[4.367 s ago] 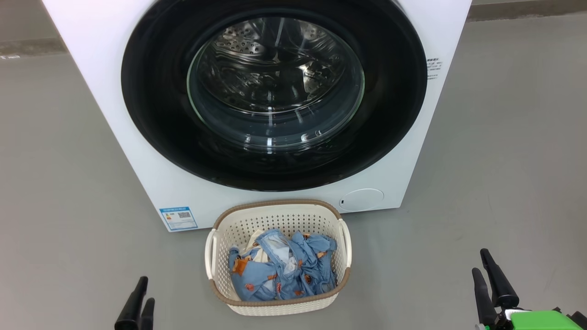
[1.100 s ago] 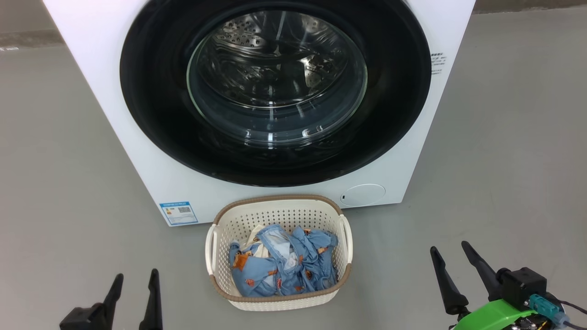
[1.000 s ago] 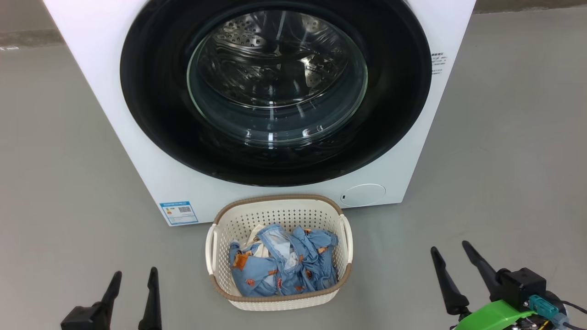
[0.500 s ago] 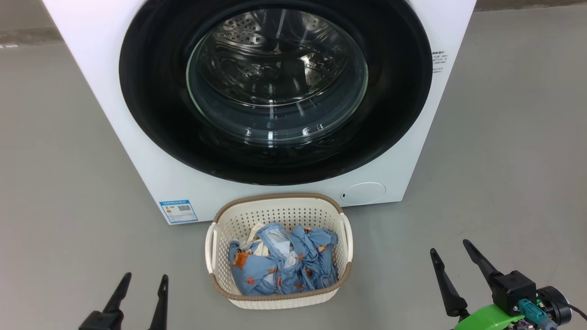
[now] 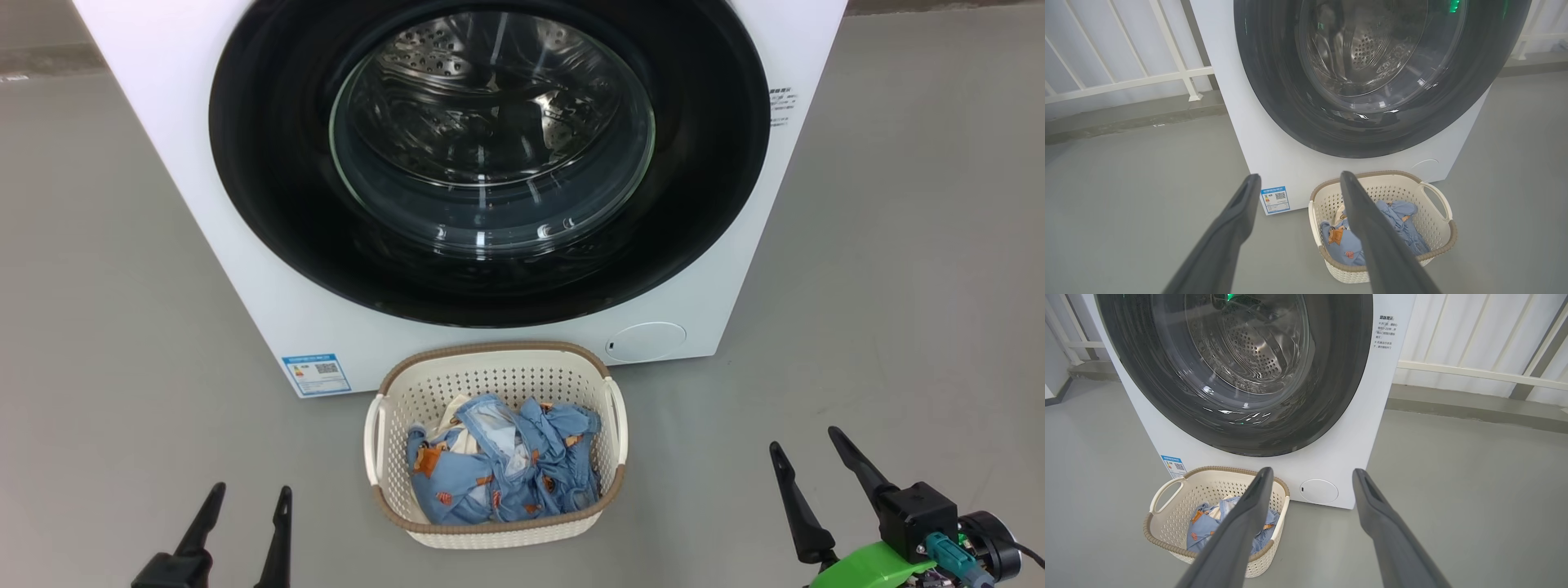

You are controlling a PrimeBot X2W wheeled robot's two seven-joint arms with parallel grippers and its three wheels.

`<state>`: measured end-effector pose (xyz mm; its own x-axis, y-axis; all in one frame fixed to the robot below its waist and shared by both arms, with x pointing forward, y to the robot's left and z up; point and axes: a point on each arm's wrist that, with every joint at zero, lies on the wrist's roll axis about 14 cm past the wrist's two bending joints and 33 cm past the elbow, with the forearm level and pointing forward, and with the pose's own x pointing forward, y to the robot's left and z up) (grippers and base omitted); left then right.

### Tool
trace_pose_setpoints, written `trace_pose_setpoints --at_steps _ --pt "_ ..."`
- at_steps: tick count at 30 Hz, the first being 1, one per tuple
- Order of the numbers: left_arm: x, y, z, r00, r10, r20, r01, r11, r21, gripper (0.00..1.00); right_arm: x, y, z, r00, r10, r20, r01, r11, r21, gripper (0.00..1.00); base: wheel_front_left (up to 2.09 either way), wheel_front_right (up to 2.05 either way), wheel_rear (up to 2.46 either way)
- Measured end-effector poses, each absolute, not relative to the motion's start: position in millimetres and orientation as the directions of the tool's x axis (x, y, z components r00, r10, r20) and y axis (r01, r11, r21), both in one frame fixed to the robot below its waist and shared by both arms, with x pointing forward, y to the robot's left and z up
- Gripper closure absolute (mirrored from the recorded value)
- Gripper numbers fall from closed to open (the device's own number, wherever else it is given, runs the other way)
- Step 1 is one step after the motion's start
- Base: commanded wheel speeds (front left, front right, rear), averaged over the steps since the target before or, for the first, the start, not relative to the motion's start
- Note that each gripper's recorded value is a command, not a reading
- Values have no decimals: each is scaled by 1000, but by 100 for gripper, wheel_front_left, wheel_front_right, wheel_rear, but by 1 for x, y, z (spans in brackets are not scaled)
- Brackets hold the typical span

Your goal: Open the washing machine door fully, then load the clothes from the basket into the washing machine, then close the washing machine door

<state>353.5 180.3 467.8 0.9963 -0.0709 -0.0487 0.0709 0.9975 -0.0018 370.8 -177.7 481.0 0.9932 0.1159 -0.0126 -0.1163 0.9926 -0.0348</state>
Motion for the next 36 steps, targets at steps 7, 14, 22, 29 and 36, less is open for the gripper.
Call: trace_pose_setpoints --at_steps 7,14,22,29,36 --pt "353 184 469 997 -61 -45 61 998 -1 0 370 -179 481 994 111 -11 -111 993 -34 0 0 0 0" --pt "353 186 470 998 -50 -42 50 999 -1 0 370 -179 482 994 112 -9 -112 993 -34 0 14 14 -27" --pt "353 191 471 999 -33 -40 33 999 1 0 370 -179 482 994 110 -8 -110 993 -32 0 74 74 -149" --pt "354 190 470 999 -33 -41 33 999 -3 0 370 -179 482 994 109 -11 -109 994 -32 0 122 122 -243" --pt "354 190 470 999 -32 -41 32 999 -4 0 370 -179 480 994 108 -14 -109 994 -32 0 121 121 -243"
